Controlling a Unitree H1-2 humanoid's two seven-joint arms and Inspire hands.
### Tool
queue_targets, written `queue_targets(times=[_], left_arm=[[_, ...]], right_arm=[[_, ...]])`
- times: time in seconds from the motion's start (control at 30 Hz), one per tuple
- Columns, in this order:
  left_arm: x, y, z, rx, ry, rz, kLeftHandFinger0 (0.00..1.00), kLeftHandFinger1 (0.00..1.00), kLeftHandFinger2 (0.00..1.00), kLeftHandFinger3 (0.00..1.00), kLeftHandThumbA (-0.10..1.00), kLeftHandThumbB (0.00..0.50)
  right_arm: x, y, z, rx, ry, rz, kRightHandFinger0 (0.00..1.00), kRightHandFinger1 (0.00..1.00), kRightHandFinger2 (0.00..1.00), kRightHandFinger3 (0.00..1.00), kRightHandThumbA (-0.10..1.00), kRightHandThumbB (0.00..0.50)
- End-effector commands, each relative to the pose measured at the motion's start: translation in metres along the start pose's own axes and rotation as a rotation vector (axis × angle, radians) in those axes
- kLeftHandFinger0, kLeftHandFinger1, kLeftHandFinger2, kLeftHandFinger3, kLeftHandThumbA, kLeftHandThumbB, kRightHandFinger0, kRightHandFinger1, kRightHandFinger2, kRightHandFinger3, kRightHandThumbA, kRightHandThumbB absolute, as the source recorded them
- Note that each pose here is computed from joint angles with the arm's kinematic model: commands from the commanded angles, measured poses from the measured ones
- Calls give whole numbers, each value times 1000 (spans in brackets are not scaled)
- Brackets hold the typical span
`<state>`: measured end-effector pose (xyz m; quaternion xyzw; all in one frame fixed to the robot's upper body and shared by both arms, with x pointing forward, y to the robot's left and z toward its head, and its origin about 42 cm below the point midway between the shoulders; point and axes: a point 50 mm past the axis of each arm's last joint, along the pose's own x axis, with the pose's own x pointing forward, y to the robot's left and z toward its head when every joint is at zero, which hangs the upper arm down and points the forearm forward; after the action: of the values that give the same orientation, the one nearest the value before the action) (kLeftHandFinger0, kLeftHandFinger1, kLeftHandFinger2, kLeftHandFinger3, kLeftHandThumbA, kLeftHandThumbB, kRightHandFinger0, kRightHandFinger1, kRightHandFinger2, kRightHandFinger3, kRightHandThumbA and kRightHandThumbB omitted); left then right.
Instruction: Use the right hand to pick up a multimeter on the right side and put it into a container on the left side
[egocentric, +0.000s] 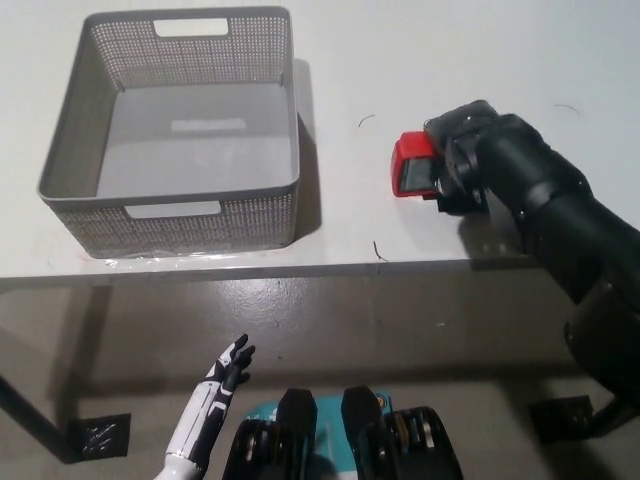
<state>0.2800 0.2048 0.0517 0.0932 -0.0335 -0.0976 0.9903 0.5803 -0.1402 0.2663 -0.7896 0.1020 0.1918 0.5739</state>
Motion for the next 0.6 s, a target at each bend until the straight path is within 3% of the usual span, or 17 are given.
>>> queue_targets(times=[0.0,0.03,0.07,0.13,0.17,0.2,0.23,0.27,0.3,0.33,0.4,0.43,0.47,0.53,0.57], left_arm=[[12,6,13,6,-84,-9,1000,1000,1000,1000,1000,420],[11,6,12,4,-79,-11,1000,1000,1000,1000,1000,422],[11,5,12,3,-77,-9,1000,1000,1000,1000,1000,425],[10,5,11,2,-78,-7,1000,1000,1000,1000,1000,432],[10,5,10,2,-76,-7,1000,1000,1000,1000,1000,438],[9,5,10,1,-74,-8,1000,1000,1000,1000,1000,433],[8,5,10,0,-71,-8,1000,1000,1000,1000,1000,434],[8,5,10,-1,-67,-8,1000,1000,1000,1000,1000,427],[8,6,10,0,-68,-7,1000,1000,1000,1000,1000,426],[7,6,11,14,-72,-9,1000,1000,1000,1000,1000,411],[7,5,10,13,-76,-7,1000,1000,1000,1000,1000,411],[7,6,10,13,-74,-5,1000,1000,1000,1000,1000,415],[7,7,10,16,-73,-4,1000,1000,1000,1000,1000,421],[8,7,11,15,-72,-2,1000,1000,1000,1000,1000,420],[8,7,11,17,-73,-6,1000,1000,1000,1000,1000,419]], right_arm=[[4,33,-54,315,23,-62,169,322,440,607,-100,155],[3,33,-60,401,17,-65,147,310,427,554,-100,171],[2,32,-67,512,11,-76,48,229,330,453,-100,164],[1,31,-79,726,-8,-99,0,85,279,328,-100,150],[0,29,-84,838,-1,-101,11,178,450,409,-100,148],[-1,27,-90,991,-4,-101,21,350,776,454,-100,142],[-2,25,-93,1106,-13,-98,15,424,850,516,-100,136],[-3,22,-99,1266,-31,-95,11,511,864,739,-100,136],[-4,19,-102,1354,-44,-99,8,513,865,811,-100,140],[-6,13,-108,1580,-61,-111,4,514,941,965,-100,140],[-10,2,-117,1847,-123,-97,0,488,977,1000,-100,139],[-12,-5,-120,1972,-155,-89,0,393,958,1000,-100,144],[-14,-13,-123,2073,-204,-76,0,349,926,1000,-100,135],[-18,-25,-129,2184,-285,-62,0,225,766,1000,-100,152],[-21,-32,-134,2241,-334,-73,0,185,747,1000,-100,155]])
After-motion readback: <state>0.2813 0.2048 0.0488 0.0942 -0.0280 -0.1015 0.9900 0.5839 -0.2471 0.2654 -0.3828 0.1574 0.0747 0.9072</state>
